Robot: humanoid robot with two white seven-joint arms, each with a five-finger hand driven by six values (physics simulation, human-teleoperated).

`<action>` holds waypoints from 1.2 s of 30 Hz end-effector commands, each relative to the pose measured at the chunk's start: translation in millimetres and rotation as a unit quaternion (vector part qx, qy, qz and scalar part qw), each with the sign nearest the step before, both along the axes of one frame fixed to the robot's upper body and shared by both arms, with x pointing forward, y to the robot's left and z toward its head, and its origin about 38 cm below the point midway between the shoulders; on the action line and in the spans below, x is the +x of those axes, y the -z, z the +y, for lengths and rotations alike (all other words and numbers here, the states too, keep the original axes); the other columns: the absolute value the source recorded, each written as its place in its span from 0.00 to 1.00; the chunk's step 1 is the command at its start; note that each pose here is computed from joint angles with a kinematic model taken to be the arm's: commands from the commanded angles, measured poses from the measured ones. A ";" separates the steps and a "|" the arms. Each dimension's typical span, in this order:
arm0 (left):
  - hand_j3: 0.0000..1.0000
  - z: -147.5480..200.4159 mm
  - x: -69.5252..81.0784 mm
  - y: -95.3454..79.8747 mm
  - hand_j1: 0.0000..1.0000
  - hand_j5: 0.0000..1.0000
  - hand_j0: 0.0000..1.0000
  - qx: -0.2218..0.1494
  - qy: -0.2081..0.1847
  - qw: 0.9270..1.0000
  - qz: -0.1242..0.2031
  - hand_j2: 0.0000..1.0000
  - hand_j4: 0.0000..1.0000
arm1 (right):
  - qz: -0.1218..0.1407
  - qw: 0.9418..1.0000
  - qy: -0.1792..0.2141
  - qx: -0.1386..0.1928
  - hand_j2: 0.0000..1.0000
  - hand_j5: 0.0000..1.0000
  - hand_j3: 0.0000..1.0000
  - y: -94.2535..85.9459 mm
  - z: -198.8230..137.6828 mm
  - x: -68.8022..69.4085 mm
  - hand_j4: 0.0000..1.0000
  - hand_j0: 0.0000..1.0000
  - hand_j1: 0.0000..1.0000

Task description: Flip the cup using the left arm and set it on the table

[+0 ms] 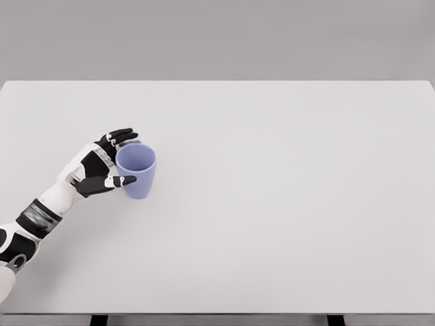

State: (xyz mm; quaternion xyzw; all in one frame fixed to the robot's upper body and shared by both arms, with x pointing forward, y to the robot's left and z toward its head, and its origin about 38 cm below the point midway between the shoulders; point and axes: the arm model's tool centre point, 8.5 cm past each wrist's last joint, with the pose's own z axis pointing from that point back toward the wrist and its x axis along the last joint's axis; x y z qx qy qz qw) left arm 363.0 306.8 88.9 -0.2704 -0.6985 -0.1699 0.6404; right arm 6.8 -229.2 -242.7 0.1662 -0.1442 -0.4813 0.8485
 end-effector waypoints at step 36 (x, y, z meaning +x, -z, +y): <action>1.00 25.8 -5.3 -7.0 1.00 1.00 1.00 0.030 -0.007 1.000 -0.001 1.00 1.00 | 0.001 1.000 0.000 0.000 1.00 1.00 1.00 0.0 0.1 -1.1 1.00 1.00 1.00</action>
